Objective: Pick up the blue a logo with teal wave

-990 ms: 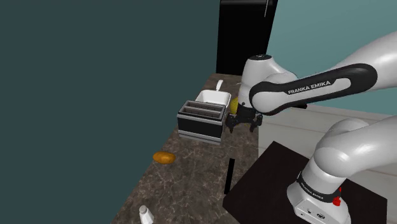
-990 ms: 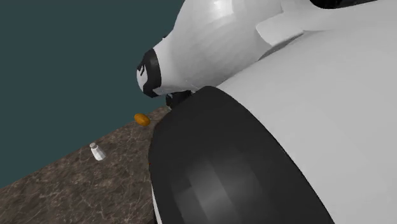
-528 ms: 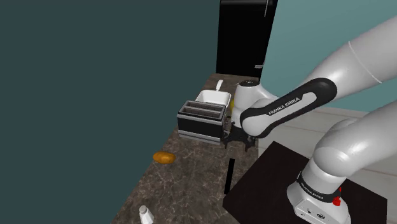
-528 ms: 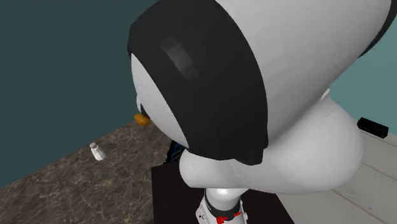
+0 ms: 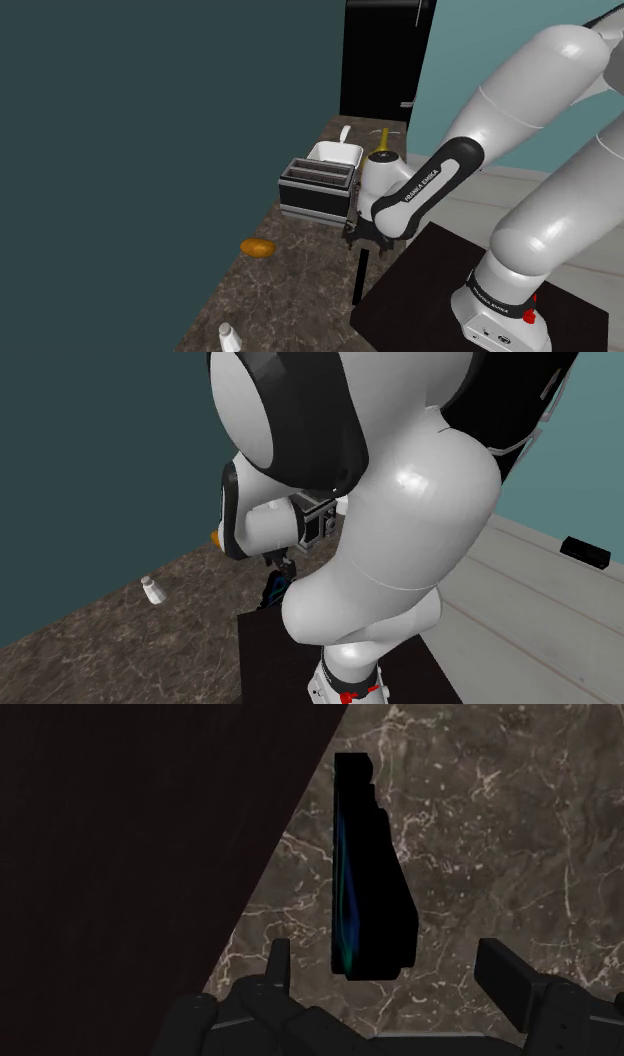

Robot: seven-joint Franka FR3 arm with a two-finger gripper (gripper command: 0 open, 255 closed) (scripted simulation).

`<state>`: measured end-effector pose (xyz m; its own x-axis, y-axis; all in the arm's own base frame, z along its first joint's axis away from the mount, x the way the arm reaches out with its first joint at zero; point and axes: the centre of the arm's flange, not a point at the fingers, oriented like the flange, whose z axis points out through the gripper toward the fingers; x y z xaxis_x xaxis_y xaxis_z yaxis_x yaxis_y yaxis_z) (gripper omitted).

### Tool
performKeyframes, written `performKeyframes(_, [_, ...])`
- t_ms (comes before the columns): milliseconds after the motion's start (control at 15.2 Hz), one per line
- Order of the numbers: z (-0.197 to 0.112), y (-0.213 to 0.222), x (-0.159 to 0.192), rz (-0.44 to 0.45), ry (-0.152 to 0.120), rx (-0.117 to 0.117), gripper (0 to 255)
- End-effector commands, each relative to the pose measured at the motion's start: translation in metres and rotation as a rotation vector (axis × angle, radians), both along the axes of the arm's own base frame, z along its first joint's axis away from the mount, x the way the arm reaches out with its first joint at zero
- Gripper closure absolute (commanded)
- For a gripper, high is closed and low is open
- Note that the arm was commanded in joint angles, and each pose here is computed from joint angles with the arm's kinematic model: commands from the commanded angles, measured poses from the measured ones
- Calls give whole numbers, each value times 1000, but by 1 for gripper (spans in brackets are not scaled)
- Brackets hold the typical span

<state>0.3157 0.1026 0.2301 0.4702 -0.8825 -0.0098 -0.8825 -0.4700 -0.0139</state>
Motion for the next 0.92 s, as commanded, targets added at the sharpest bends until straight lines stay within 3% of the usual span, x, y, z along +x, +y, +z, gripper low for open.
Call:
performKeyframes(0, [-10,1,0,-1,-1,1,0])
performKeyframes(132, [-13,1,0,-1,-1,1,0])
performKeyframes(198, [-13,0,0,-1,-1,1,255])
performKeyframes(858, [-7,1,0,-1,-1,1,255])
